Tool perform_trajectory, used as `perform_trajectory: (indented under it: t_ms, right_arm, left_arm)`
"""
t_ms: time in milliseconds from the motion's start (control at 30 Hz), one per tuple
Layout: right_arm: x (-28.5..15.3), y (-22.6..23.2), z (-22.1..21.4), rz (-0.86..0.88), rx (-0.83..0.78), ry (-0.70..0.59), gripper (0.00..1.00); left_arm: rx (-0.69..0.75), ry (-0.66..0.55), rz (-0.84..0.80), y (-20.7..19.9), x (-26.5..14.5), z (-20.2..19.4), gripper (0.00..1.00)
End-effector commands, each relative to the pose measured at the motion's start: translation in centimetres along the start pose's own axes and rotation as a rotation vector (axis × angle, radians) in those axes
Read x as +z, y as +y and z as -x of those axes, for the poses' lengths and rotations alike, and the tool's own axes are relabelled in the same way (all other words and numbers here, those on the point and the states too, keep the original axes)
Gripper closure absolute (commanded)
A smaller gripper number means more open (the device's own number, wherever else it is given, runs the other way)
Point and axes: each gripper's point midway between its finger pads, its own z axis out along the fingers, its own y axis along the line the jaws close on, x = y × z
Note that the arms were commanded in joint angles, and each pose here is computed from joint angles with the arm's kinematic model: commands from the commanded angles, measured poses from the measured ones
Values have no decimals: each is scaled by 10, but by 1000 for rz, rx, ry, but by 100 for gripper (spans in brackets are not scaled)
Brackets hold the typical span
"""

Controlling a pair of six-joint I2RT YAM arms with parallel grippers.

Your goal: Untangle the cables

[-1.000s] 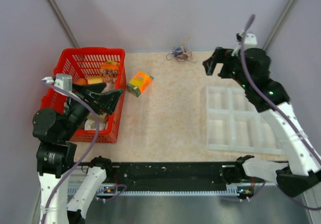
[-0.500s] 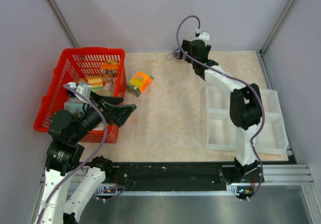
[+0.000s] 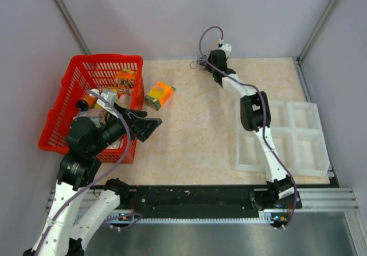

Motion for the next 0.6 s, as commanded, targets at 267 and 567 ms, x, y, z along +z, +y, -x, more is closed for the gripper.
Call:
perform_trajectory:
  t_ms: [267, 567]
  right_arm:
    - [-103, 68, 71, 229, 56, 75, 100]
    - [-314, 61, -29, 470, 15, 428, 100]
  left_arm:
    - [22, -19, -33, -6, 10, 13, 3]
    - [-107, 112, -73, 0, 36, -10, 11]
